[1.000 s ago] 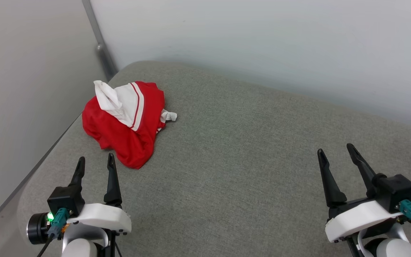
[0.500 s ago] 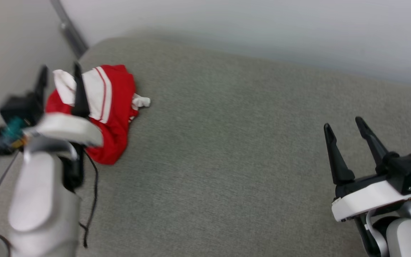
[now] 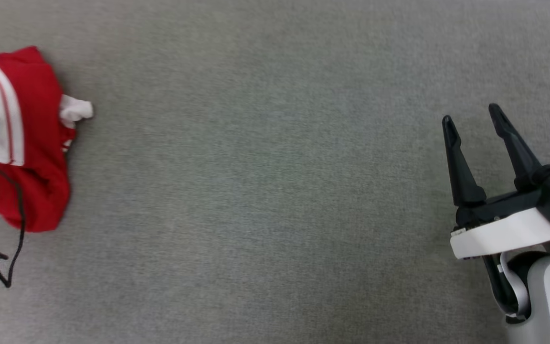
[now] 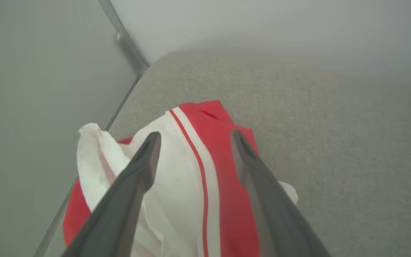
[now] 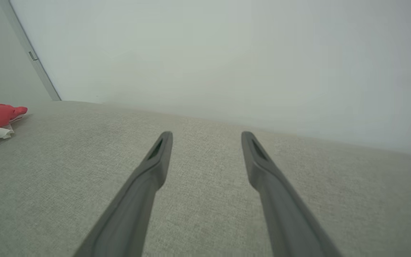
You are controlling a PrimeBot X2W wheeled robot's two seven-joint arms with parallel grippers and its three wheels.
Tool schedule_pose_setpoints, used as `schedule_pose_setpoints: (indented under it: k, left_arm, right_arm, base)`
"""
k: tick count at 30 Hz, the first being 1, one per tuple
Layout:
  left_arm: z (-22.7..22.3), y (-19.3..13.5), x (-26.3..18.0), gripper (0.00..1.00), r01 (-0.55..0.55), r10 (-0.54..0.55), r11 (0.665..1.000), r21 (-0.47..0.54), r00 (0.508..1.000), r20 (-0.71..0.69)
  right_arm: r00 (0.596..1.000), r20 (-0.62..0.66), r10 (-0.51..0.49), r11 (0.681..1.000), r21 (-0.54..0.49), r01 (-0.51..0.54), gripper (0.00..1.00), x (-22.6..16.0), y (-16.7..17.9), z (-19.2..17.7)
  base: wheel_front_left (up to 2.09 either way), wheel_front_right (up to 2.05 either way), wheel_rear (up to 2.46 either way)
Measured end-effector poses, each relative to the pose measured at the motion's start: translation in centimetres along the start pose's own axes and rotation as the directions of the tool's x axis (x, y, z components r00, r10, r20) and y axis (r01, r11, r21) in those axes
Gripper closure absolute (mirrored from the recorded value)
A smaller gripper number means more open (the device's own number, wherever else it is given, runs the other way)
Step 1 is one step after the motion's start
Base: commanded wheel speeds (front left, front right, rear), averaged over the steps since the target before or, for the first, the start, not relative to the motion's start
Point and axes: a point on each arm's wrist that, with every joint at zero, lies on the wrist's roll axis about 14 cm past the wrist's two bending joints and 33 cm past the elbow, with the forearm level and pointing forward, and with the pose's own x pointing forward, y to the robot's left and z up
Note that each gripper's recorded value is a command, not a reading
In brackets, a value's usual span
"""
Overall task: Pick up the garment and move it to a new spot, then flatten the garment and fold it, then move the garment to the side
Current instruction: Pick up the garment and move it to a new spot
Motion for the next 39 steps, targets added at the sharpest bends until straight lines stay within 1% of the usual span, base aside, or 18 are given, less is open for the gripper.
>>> schedule_pose_setpoints:
  k: [2,3,5,7,9,12,13,14,15,18,19,21,25,28,30,33,36,39]
  left_arm:
    - [-2.6,0.2,1.2,0.00,-0.008,0.007,1.000,-0.006,0.991,-0.130]
    - [-4.1,0.2,1.6,0.00,-0.010,0.008,1.000,-0.008,0.979,-0.202]
    - [-7.3,0.1,2.0,0.00,-0.012,0.005,1.000,-0.020,0.943,-0.333]
    - [-10.1,-0.1,2.1,0.00,-0.020,-0.003,0.999,-0.047,0.896,-0.445]
    - [-11.9,-0.2,2.0,0.00,-0.032,-0.013,0.996,-0.078,0.855,-0.519]
    - [-12.8,-0.3,1.9,0.01,-0.050,-0.024,0.992,-0.116,0.826,-0.564]
    - [-12.8,-0.3,1.9,0.35,-0.051,-0.022,0.992,-0.113,0.825,-0.565]
    - [-12.9,-0.3,1.9,0.87,-0.055,-0.018,0.992,-0.114,0.826,-0.563]
    - [-12.8,-0.3,1.8,1.00,-0.058,-0.016,0.992,-0.115,0.831,-0.557]
    - [-12.5,-0.2,1.5,1.00,-0.067,0.000,0.992,-0.107,0.850,-0.526]
    - [-11.3,0.2,1.2,1.00,-0.085,0.038,0.993,-0.081,0.886,-0.462]
    - [-10.1,0.5,0.9,1.00,-0.085,0.049,0.994,-0.070,0.911,-0.409]
    - [-4.4,1.9,0.0,1.00,-0.110,0.105,0.994,-0.019,0.978,-0.181]
    - [0.4,1.8,-1.3,1.00,-0.102,0.102,0.995,-0.004,0.995,0.010]
    - [3.5,1.7,-2.5,1.00,-0.100,0.098,0.995,0.013,0.986,0.137]
    - [8.2,1.4,-4.8,1.00,-0.094,0.083,0.995,0.021,0.944,0.320]
    - [11.3,0.5,-7.0,1.00,-0.071,0.047,0.997,0.036,0.892,0.449]
    - [13.4,-1.1,-9.1,1.00,-0.022,-0.001,0.999,0.037,0.839,0.545]
  right_arm:
    - [1.000,-0.013,-0.021,1.000,0.004,0.021,0.00,0.1,-0.9,-0.8]
    - [0.999,-0.019,-0.030,1.000,0.006,0.030,0.00,0.0,-1.3,-1.2]
    - [0.998,-0.040,-0.045,0.999,0.008,0.045,0.00,-0.1,-1.9,-2.2]
    - [0.997,-0.047,-0.056,0.998,0.006,0.056,0.00,-0.1,-2.4,-2.7]
    - [0.996,-0.056,-0.064,0.998,0.008,0.064,0.00,-0.1,-2.8,-3.1]
    - [0.995,-0.067,-0.073,0.997,0.006,0.074,0.00,-0.2,-3.2,-3.6]
    - [0.995,-0.066,-0.076,0.997,0.006,0.076,0.00,-0.1,-3.3,-3.6]
    - [0.995,-0.065,-0.078,0.997,0.007,0.079,0.00,-0.1,-3.4,-3.6]
    - [0.995,-0.066,-0.081,0.997,0.005,0.082,0.00,-0.2,-3.5,-3.5]
    - [0.995,-0.061,-0.084,0.996,0.000,0.085,0.00,-0.2,-3.6,-3.3]
    - [0.996,-0.042,-0.081,0.997,-0.007,0.081,0.00,-0.3,-3.4,-2.3]
    - [0.997,-0.028,-0.079,0.997,-0.011,0.079,0.00,-0.5,-3.2,-1.7]
    - [0.997,0.000,-0.080,0.997,-0.014,0.080,0.00,-1.1,-2.8,-0.1]
    - [0.996,0.029,-0.084,0.996,-0.012,0.084,0.00,-1.7,-2.4,1.4]
    - [0.995,0.046,-0.087,0.996,-0.013,0.088,0.00,-2.2,-2.2,2.4]
    - [0.993,0.067,-0.093,0.996,-0.012,0.094,0.00,-3.2,-1.7,3.6]
    - [0.991,0.090,-0.103,0.994,-0.015,0.105,0.00,-4.3,-1.5,5.0]
    - [0.987,0.110,-0.120,0.992,-0.016,0.122,0.00,-5.6,-1.5,6.2]
  base:
    - [0.00,0.00,0.00]
    - [0.00,0.00,0.00]
    - [0.00,0.00,0.00]
    - [0.00,0.00,0.00]
    - [0.00,0.00,0.00]
    - [0.00,0.00,0.00]
    - [0.00,0.00,0.00]
    - [0.00,0.00,0.00]
    - [0.00,0.00,0.00]
    - [0.00,0.00,0.00]
    - [0.00,0.00,0.00]
    - [0.00,0.00,0.00]
    - [0.00,0.00,0.00]
    - [0.00,0.00,0.00]
    - [0.00,0.00,0.00]
    - [0.00,0.00,0.00]
    - [0.00,0.00,0.00]
    - [0.00,0.00,0.00]
